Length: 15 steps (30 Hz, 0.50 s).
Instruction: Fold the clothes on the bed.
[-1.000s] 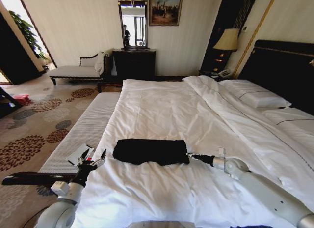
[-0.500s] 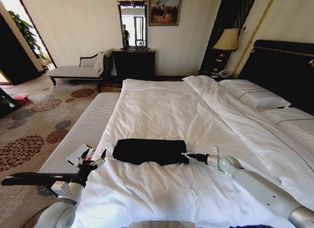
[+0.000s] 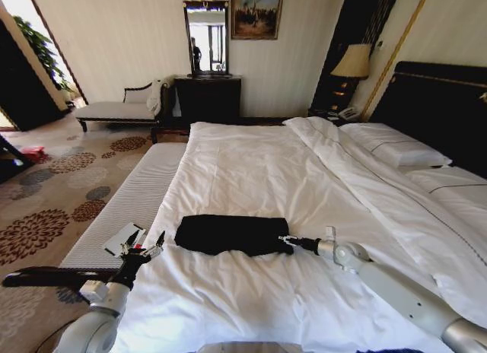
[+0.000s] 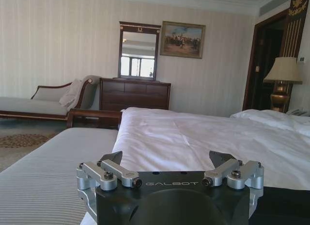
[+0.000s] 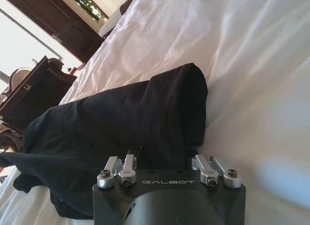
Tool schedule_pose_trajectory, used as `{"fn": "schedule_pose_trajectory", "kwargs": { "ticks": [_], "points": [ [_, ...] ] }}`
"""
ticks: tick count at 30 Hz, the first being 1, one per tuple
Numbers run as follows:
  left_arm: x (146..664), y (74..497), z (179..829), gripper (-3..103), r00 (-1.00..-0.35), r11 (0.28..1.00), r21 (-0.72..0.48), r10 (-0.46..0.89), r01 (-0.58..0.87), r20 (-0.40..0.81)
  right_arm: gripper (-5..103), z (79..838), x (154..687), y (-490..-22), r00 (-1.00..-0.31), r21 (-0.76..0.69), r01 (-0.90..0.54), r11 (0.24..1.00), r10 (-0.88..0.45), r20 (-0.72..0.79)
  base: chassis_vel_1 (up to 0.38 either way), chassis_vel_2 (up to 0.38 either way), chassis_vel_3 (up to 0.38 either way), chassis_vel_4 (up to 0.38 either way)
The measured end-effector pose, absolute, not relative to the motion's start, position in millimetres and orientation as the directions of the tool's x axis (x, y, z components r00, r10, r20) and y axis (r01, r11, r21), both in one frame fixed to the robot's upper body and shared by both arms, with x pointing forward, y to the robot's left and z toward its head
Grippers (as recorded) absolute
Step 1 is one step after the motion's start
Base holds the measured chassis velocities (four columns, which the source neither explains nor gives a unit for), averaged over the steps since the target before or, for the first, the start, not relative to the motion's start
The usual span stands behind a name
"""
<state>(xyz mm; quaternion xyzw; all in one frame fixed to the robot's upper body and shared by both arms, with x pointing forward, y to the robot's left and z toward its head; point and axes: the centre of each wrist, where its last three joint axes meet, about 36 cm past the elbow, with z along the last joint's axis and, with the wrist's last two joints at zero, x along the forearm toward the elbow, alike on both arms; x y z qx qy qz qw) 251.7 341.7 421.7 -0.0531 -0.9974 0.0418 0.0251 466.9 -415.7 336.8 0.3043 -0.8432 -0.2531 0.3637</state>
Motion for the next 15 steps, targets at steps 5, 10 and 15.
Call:
{"fn": "schedule_pose_trajectory", "kwargs": {
  "ticks": [5,10,15],
  "points": [
    [251.8,341.7,421.7,100,-0.993,0.991,-0.086,0.108,0.104,0.046,32,341.2,470.0,-416.7,-0.568,0.654,-0.333,0.679,-0.698,0.436,0.000,0.000,0.000,0.000],
    [251.8,341.7,421.7,100,-0.993,0.991,-0.086,0.108,0.104,0.046,16,346.7,469.8,-416.8,-0.576,0.666,-0.344,0.662,-0.709,0.407,0.000,0.000,0.000,0.000],
    [251.8,341.7,421.7,100,-0.993,0.991,-0.086,0.108,0.104,0.046,2,348.7,463.9,-418.4,-0.580,0.669,-0.346,0.657,-0.711,0.397,0.000,0.000,0.000,0.000]
  ]
}}
